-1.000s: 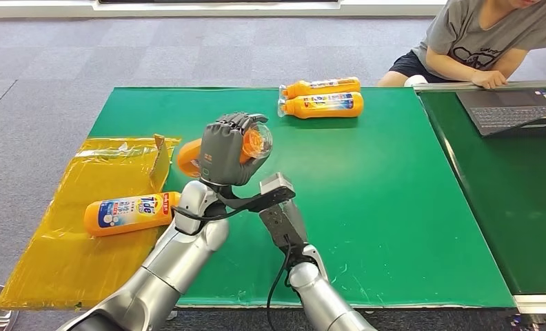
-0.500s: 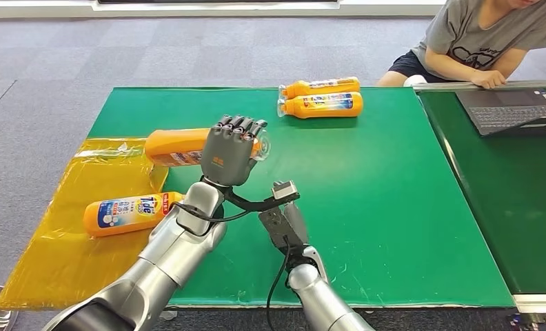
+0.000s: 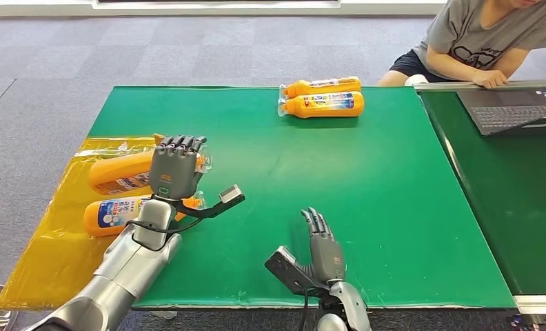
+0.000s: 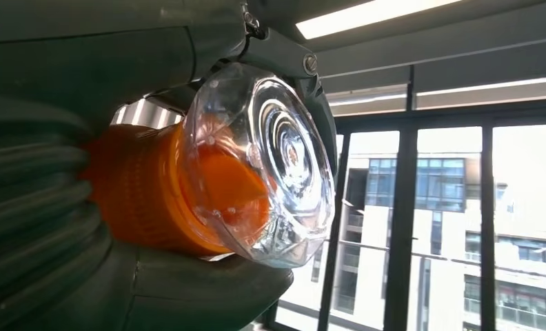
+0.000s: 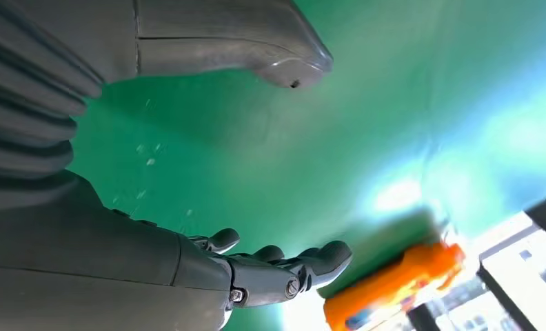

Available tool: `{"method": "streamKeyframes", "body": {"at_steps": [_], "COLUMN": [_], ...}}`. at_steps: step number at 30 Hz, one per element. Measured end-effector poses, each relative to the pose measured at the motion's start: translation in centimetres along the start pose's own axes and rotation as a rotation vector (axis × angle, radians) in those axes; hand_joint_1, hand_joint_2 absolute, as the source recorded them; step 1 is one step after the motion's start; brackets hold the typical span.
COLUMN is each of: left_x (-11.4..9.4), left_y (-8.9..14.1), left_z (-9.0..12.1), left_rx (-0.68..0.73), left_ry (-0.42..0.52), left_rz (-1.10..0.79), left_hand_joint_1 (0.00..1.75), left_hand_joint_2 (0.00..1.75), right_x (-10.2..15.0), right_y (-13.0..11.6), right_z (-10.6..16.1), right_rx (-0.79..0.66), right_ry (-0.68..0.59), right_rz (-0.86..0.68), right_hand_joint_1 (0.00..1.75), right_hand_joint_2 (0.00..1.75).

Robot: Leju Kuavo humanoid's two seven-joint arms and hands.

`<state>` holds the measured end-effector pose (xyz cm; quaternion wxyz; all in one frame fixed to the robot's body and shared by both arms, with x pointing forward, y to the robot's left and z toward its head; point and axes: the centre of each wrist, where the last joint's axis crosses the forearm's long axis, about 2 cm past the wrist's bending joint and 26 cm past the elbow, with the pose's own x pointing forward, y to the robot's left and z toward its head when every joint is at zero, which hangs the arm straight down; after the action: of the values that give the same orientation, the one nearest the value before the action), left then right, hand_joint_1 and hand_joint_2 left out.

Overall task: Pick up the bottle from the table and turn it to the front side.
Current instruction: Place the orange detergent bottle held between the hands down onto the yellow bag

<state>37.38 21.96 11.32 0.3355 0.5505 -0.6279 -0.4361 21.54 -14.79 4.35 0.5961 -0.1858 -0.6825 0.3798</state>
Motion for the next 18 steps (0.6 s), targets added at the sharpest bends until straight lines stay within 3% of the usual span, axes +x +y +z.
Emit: {"method": "streamKeyframes", "body": {"at_steps": [8, 18], "left_x": [-3.4, -5.8], "left_y": [0.1, 1.0], "left_z": [1.8, 2.1], "left_rx": [0.014, 0.045], "left_ry": [0.058, 0.199], "left_rz": [-0.053, -0.132], "left_hand_joint_1": [1.75, 1.75], "left_hand_joint_2": [1.75, 1.75], "right_x": [0.1, 0.8], "right_y": [-3.2, -4.9], "right_z": [4.2, 5.3], "right_rx": [-0.154, -0.226], "right_ry": [0.033, 0.016], "right_rz": [0.086, 0.087], "right_hand_joint_1": [0.00, 0.00], "right_hand_joint_2": [1.75, 1.75]}}
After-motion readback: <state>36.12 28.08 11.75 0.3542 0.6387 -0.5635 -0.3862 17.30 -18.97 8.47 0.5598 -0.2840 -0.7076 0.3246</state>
